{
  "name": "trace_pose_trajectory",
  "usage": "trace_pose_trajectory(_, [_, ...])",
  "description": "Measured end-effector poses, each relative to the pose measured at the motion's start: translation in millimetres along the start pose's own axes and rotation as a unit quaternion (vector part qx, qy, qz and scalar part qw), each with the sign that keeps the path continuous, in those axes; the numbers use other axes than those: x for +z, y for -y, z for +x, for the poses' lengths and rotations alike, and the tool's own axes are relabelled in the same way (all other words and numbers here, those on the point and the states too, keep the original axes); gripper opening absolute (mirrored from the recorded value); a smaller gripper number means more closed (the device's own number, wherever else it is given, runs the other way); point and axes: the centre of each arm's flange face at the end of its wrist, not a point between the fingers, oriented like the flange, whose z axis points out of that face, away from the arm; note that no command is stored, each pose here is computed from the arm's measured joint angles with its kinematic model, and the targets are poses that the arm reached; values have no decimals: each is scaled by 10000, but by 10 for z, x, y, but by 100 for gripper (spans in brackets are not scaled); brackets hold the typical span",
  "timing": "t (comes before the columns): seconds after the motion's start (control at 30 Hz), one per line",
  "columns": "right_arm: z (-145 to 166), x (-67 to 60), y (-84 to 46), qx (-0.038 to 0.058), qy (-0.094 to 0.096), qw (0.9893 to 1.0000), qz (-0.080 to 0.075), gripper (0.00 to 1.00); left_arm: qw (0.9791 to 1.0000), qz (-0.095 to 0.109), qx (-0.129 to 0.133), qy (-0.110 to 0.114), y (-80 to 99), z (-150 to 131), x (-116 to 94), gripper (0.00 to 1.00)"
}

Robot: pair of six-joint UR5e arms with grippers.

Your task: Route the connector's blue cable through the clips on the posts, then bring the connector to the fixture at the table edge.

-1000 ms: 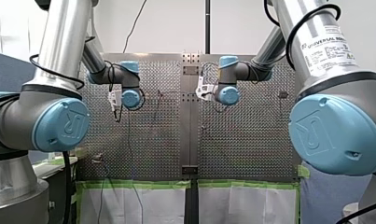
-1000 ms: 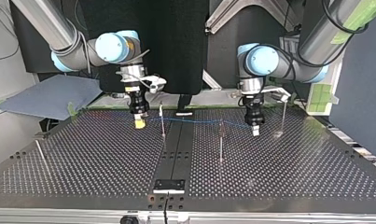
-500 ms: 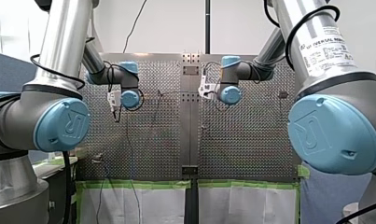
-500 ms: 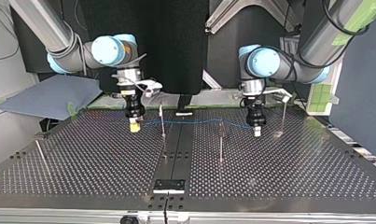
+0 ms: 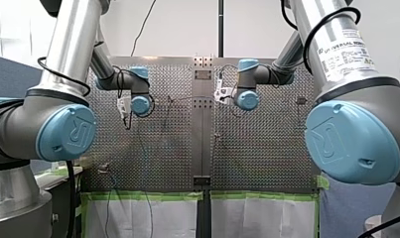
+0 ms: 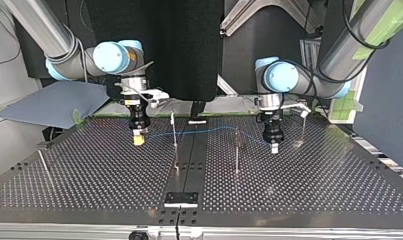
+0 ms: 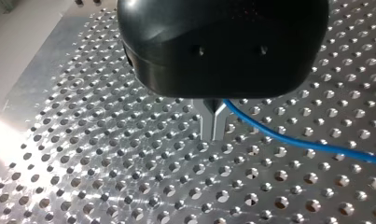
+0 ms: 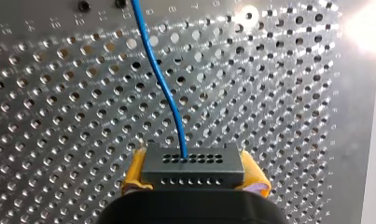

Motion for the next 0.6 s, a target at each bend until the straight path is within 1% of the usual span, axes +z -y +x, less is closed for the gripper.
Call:
trace_pose_trajectory(0.1, [20,31,-54,-6,-27,10000,-40,0,10000,-1,-38,24,1,-20,25,0])
trace_pose_trajectory(0.33, [70,113,-233,-30,-81,9998,-177,0,10000,8,-90,33,-25,-23,54,0])
trace_pose_trajectory(0.6, [179,222,-356,-21,-180,9995,-256,0,9999,38,-59,-111,-40,114,137,0])
